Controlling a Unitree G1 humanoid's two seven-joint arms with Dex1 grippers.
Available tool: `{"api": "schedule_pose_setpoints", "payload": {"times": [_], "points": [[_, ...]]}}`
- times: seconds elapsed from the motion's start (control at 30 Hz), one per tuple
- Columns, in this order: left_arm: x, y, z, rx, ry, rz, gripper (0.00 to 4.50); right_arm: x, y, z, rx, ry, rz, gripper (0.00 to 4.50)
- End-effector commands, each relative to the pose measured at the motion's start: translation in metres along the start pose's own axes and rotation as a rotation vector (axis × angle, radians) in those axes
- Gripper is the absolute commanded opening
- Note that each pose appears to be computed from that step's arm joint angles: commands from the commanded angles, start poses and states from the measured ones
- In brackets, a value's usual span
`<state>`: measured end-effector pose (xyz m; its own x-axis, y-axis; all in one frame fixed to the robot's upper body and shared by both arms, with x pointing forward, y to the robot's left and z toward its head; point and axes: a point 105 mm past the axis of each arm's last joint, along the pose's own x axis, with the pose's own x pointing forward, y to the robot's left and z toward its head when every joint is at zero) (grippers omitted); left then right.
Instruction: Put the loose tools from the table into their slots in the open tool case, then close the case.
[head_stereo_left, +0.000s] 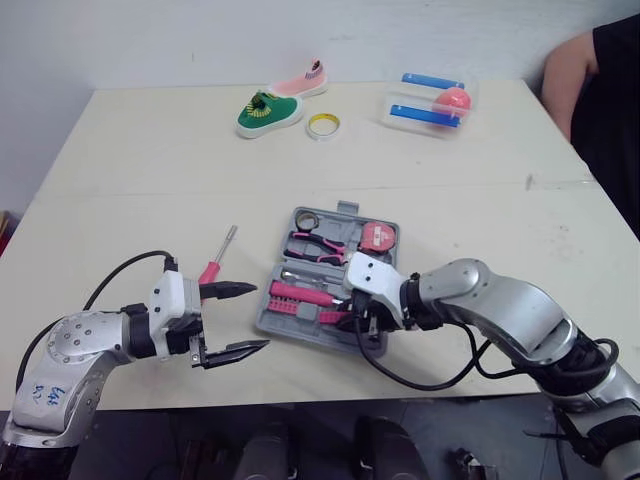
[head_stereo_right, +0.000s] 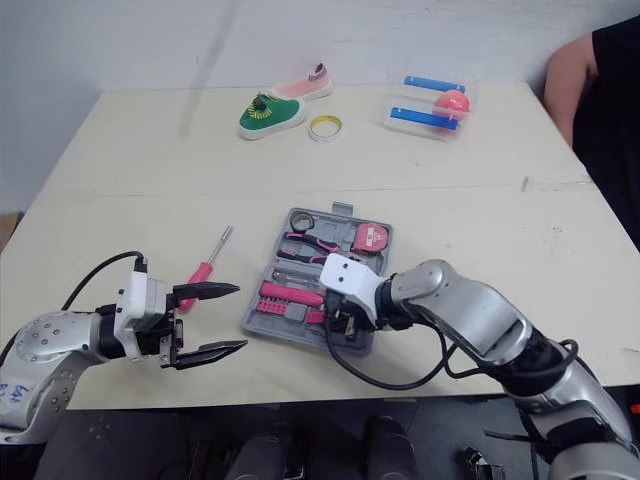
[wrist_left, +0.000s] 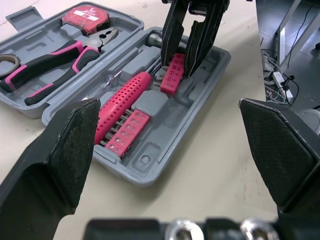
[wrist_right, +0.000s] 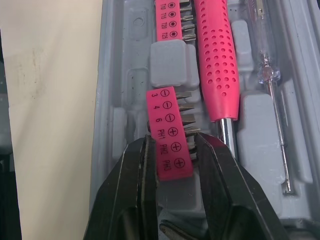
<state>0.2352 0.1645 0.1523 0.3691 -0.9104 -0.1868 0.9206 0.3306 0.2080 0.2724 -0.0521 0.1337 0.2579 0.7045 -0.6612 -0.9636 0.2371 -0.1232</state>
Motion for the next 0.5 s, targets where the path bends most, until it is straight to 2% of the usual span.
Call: {"api": "schedule_pose_setpoints", "payload": {"times": [0.03, 0.5], "points": [[-0.003, -0.002, 0.010, 0.038, -0.017, 0.011, 4.50, -0.004, -0.002, 0.003, -0.015, 0.013, -0.022, 0.75], [-0.004, -0.005, 0.006, 0.028, -0.012, 0.021, 4.50, 0.017, 0.005, 0.009, 0.029, 0.017, 0.038, 0.75]]}}
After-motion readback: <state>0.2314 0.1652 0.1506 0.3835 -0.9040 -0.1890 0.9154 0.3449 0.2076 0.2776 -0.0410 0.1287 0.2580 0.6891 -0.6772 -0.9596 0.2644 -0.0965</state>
